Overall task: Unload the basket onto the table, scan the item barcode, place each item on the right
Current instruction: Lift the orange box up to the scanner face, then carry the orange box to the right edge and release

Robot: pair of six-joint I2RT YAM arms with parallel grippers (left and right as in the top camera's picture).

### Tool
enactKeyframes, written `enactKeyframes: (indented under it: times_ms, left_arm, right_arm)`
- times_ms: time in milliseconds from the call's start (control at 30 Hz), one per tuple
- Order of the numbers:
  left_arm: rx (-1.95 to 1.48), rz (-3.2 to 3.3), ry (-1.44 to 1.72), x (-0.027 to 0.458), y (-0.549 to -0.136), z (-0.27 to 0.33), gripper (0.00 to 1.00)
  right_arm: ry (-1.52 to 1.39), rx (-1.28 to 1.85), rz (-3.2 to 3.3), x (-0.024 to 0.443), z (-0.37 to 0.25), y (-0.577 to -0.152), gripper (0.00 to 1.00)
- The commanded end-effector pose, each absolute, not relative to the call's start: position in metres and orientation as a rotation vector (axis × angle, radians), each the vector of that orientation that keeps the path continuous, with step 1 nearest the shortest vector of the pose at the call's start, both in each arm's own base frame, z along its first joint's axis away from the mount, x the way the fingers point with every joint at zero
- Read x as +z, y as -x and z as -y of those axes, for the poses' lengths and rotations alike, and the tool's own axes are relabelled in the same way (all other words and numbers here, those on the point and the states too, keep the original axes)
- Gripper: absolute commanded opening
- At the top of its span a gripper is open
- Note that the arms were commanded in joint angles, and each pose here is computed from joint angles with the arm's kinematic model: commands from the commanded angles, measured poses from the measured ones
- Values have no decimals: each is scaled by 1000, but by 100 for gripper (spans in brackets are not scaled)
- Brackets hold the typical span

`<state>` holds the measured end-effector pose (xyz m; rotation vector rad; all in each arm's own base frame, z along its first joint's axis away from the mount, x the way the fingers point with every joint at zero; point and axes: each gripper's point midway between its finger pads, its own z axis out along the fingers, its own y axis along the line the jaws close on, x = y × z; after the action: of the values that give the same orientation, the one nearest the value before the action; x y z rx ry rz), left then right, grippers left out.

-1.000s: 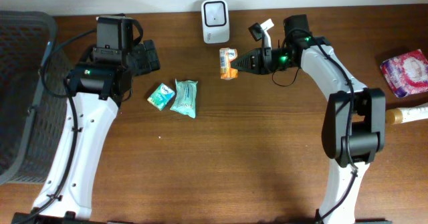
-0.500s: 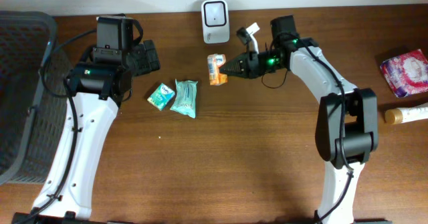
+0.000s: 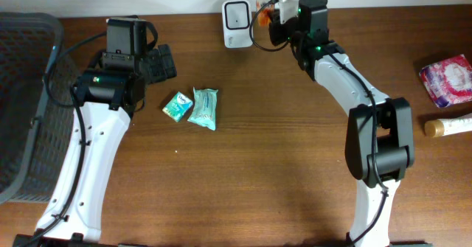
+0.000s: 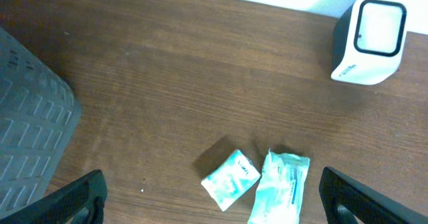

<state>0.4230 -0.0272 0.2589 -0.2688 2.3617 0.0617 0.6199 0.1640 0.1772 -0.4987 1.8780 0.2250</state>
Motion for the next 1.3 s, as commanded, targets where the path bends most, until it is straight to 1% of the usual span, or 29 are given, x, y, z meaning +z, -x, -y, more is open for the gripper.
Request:
enactKeyframes:
  times_ms: [0, 67, 133, 167, 233, 333, 367, 400, 467, 500, 633, 733, 833, 867, 900, 967, 1000, 1033, 1100, 1167, 1200, 1267]
  left_arm:
    - [79, -2351, 263, 262, -423, 24, 99]
    - [79, -2351, 264, 262, -423, 24, 99]
    - [81, -2351, 270, 262, -423, 22, 99]
    - [82, -2351, 270, 262, -423, 22, 99]
    - [82, -2351, 270, 262, -423, 22, 99]
    - [82, -2351, 271, 262, -423, 21, 99]
    - [82, -2351, 271, 262, -423, 21, 99]
    - [82, -2351, 271, 262, -423, 21, 99]
    - [81, -2351, 270, 262, -423, 21, 99]
    - [82, -2351, 271, 262, -423, 21, 99]
    - [82, -2351, 271, 262, -423, 21, 99]
    - [82, -2351, 271, 262, -423, 21, 99]
    - [81, -2351, 270, 262, -423, 21, 99]
    - [82, -2351, 271, 262, -423, 21, 99]
    - [82, -2351, 271, 262, -423, 21, 99]
    - [81, -2351, 270, 262, -423, 21, 99]
    - [82, -2351, 271, 262, -423, 21, 99]
    - [82, -2351, 271, 262, -423, 21, 99]
    - [82, -2351, 271, 262, -423, 21, 99]
    - [82, -2351, 271, 262, -423, 21, 99]
    - [82, -2351, 271, 262, -423, 21, 99]
    - [82, -2351, 271, 262, -423, 21, 99]
  right_arm:
    - [540, -93, -1718, 219, -162, -633, 4]
    - [539, -79, -1660, 241, -171, -636, 4]
    - [573, -133, -1564, 280, -178, -648, 4]
    - [601, -154, -1560, 283, -181, -655, 4]
    - [733, -230, -1563, 256, -196, -665, 4]
    - [1203, -538, -1447, 168, -237, -665, 4]
    - [1306, -590, -1413, 145, -253, -661, 4]
    - [1333, -591, -1405, 137, -259, -659, 4]
    - [1336, -594, -1410, 132, -260, -659, 4]
    - [1301, -646, -1431, 136, -248, -664, 4]
    - [1276, -683, -1458, 137, -233, -669, 4]
    - [1247, -669, -1463, 152, -233, -667, 4]
    - [836, -499, -1586, 230, -197, -666, 4]
    - [601, -497, -1654, 271, -156, -661, 4]
    - [403, -526, -1719, 290, -119, -653, 4]
    - [-8, -546, -1840, 300, -47, -628, 4]
    - [-283, -548, -1928, 287, 3, -603, 4]
    - [-454, -561, -2049, 259, 44, -577, 4]
    - [-648, -639, -2189, 224, 98, -538, 4]
    - [-966, -670, -2264, 194, 158, -488, 4]
    - [-1096, -652, -2298, 181, 183, -467, 4]
    - [-1248, -555, -2375, 154, 217, -438, 4]
